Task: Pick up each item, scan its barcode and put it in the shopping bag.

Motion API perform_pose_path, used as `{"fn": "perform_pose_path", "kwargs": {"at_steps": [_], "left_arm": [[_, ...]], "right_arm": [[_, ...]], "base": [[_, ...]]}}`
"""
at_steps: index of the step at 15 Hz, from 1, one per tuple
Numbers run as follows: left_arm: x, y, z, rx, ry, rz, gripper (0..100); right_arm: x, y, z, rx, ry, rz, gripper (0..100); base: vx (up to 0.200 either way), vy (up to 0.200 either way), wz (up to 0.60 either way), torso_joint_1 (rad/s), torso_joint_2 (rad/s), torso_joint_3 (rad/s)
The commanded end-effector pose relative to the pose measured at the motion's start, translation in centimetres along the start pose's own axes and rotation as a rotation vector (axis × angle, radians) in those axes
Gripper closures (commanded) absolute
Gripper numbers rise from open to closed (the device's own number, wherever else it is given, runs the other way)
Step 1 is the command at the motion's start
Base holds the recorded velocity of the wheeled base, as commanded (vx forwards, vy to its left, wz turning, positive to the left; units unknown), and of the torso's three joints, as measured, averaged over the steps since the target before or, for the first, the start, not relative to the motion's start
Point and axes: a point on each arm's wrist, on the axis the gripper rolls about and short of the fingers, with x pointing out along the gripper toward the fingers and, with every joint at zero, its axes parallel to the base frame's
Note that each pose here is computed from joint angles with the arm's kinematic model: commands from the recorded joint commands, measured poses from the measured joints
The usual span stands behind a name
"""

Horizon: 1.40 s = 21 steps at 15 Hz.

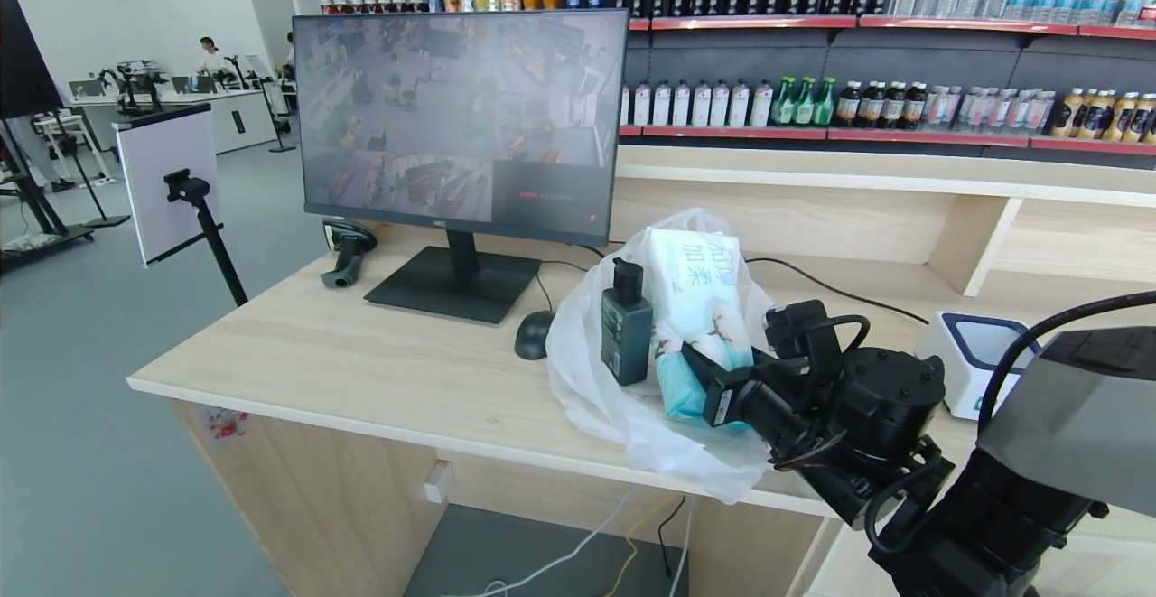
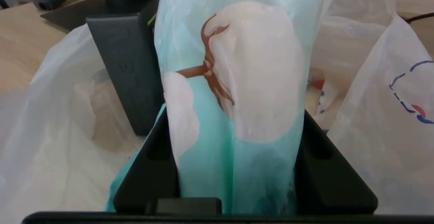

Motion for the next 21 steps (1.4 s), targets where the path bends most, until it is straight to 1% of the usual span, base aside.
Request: {"fn": "perform_pose_path", "kwargs": {"at_steps": [1,5,8,10,14,21], "left_arm": [[0.0,0.0,0.0,0.000,-0.001,0.001,0],[0.0,0.0,0.0,0.000,-0.001,0.000,0],[0.0,0.0,0.0,0.000,-0.001,0.000,0],[0.0,0.0,0.0,0.000,-0.001,0.000,0],[0.0,0.0,0.0,0.002,-0.001,0.000,0],[0.0,0.0,0.0,0.002,-0.001,0.000,0]], "right_arm": [[0.0,0.0,-0.5,-0.005,0.019,-0.002,100],[0.2,0.0,-0.9,-0.007,0.029,-0.001,100],[0.8,0.5,-0.8,-0.007,0.012,0.012,100],[0.8,0.5,-0.8,-0.007,0.012,0.010,100],[0.8,0.5,0.4,-0.001,-0.029,0.012,100],[0.4,0.4,-0.2,0.001,0.000,0.009,100]], "base": [[0.000,0.000,0.00,0.000,0.00,0.000],[0.000,0.000,0.00,0.000,0.00,0.000],[0.000,0.000,0.00,0.000,0.00,0.000],[0.000,0.000,0.00,0.000,0.00,0.000],[0.000,0.000,0.00,0.000,0.00,0.000],[0.000,0.000,0.00,0.000,0.00,0.000]]}}
